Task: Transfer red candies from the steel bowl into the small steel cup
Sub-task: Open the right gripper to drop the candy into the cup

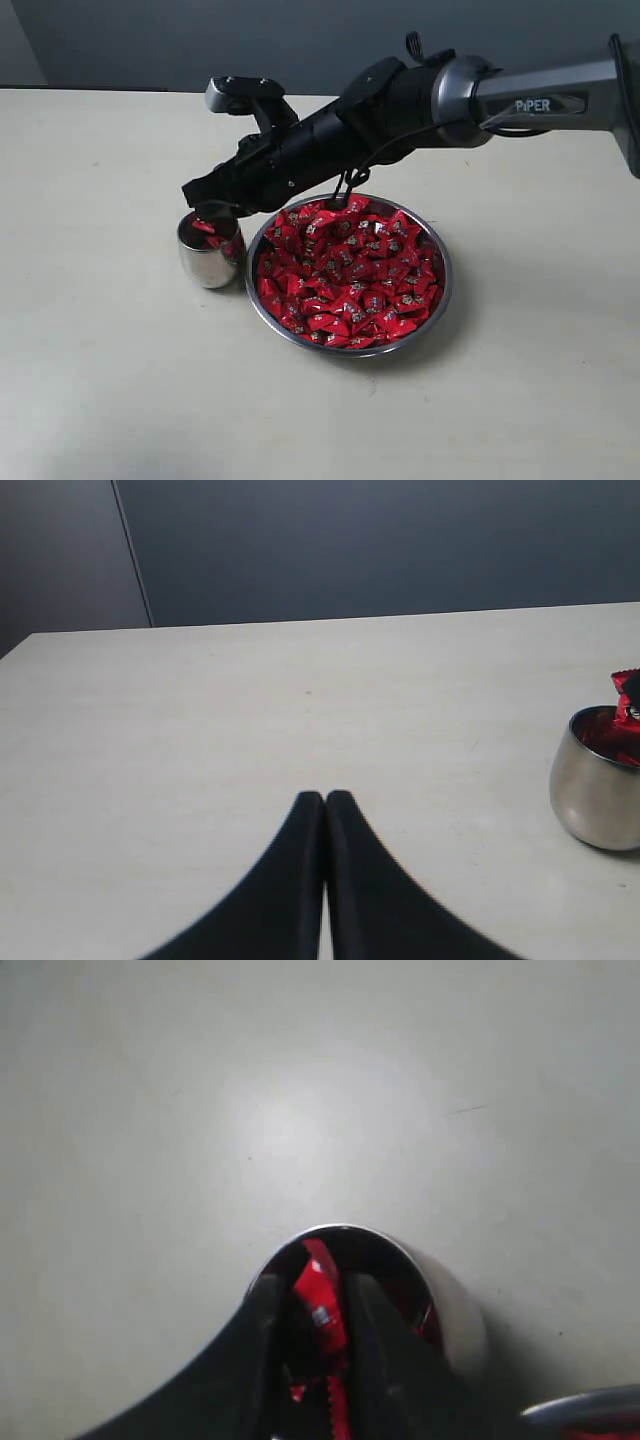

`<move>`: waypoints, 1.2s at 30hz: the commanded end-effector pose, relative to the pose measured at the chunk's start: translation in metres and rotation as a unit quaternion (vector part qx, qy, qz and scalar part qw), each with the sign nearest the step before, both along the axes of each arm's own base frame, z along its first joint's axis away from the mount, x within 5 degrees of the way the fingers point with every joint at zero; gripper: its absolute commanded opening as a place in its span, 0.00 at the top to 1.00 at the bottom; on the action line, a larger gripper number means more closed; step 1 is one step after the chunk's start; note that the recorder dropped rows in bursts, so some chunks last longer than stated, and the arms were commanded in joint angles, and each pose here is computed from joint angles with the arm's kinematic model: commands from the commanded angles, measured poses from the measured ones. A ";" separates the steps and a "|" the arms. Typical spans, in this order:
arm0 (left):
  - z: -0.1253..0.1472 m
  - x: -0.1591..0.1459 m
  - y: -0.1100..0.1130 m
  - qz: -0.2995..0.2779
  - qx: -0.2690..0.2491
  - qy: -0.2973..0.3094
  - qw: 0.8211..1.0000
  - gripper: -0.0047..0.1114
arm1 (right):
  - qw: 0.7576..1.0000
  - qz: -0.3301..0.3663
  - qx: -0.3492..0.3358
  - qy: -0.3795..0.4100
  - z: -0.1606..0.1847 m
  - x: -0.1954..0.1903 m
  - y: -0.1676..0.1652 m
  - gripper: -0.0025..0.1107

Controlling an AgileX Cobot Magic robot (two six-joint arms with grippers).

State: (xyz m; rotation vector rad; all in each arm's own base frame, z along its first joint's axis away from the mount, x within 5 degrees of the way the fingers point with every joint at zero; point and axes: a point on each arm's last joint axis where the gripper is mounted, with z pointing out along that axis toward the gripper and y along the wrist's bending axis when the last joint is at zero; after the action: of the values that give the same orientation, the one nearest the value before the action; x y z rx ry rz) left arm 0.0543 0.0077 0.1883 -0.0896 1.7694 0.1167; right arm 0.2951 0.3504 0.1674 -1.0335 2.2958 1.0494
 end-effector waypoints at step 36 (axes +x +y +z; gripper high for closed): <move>-0.001 0.000 0.000 0.000 -0.001 -0.001 1.000 0.96 | 1.000 -0.009 0.004 -0.005 0.003 0.002 0.000 0.54</move>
State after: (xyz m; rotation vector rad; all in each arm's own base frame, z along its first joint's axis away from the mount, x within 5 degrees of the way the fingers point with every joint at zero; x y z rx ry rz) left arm 0.0543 0.0077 0.1883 -0.0896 1.7694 0.1167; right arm 0.2977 0.3503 0.1676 -1.0023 2.2939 1.0310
